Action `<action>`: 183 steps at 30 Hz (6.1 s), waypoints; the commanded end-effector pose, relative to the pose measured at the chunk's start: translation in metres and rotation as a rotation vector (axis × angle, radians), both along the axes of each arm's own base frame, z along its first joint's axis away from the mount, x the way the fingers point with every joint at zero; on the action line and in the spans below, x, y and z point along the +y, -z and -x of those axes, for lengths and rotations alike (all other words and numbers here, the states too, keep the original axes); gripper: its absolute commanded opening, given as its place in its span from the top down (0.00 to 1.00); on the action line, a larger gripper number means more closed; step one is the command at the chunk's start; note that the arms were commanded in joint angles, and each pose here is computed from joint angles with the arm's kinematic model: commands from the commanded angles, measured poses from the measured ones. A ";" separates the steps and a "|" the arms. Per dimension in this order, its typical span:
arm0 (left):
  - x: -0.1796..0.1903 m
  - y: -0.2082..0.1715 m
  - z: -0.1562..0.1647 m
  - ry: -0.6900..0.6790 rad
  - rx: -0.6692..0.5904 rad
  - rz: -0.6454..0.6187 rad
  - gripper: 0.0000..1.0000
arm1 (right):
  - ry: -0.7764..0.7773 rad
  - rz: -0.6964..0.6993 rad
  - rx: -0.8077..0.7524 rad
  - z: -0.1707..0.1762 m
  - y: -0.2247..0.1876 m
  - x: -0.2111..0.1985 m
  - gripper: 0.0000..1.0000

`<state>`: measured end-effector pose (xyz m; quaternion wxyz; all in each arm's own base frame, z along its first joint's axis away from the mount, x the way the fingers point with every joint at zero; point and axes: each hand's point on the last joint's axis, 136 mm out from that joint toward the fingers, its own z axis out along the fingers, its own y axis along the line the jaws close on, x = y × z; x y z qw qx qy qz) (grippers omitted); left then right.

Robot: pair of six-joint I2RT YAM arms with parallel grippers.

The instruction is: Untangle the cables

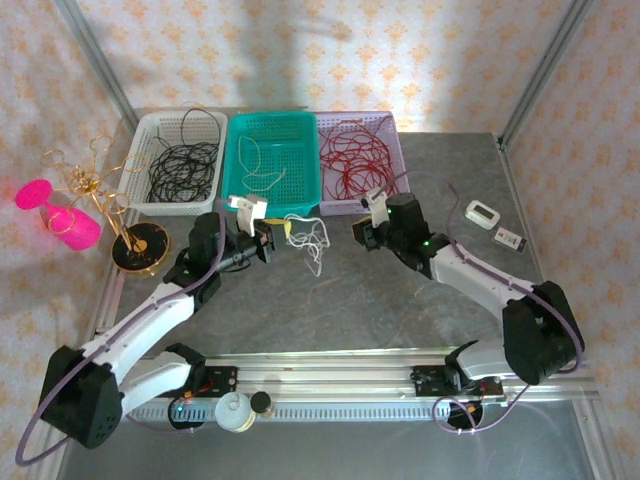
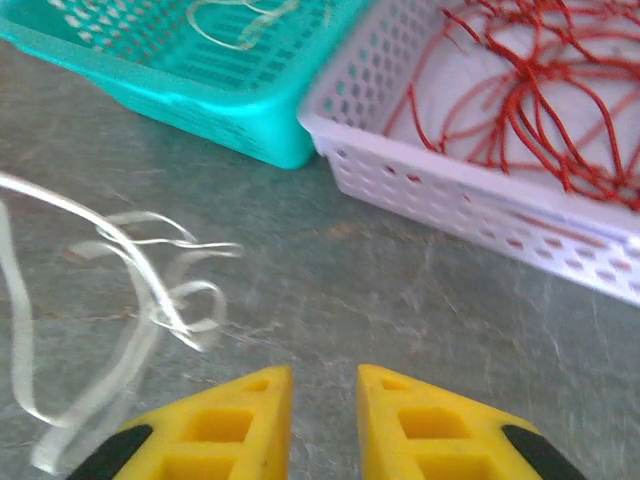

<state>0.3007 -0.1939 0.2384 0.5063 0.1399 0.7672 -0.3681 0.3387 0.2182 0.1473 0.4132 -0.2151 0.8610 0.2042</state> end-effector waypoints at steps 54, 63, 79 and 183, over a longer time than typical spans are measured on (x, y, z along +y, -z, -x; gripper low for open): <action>0.009 0.009 -0.010 -0.107 0.188 0.002 0.99 | -0.571 -0.190 -0.163 0.094 -0.004 0.115 0.98; 0.025 0.041 -0.022 -0.248 0.247 0.100 0.44 | -0.389 -0.228 0.357 0.137 0.012 0.086 1.00; -0.061 0.000 0.069 0.208 -0.030 0.145 0.36 | -0.180 -0.596 0.840 0.105 -0.062 0.077 1.00; 0.023 -0.514 0.112 -0.220 -1.053 0.348 1.00 | -0.116 -0.167 -0.091 0.008 0.087 0.067 0.64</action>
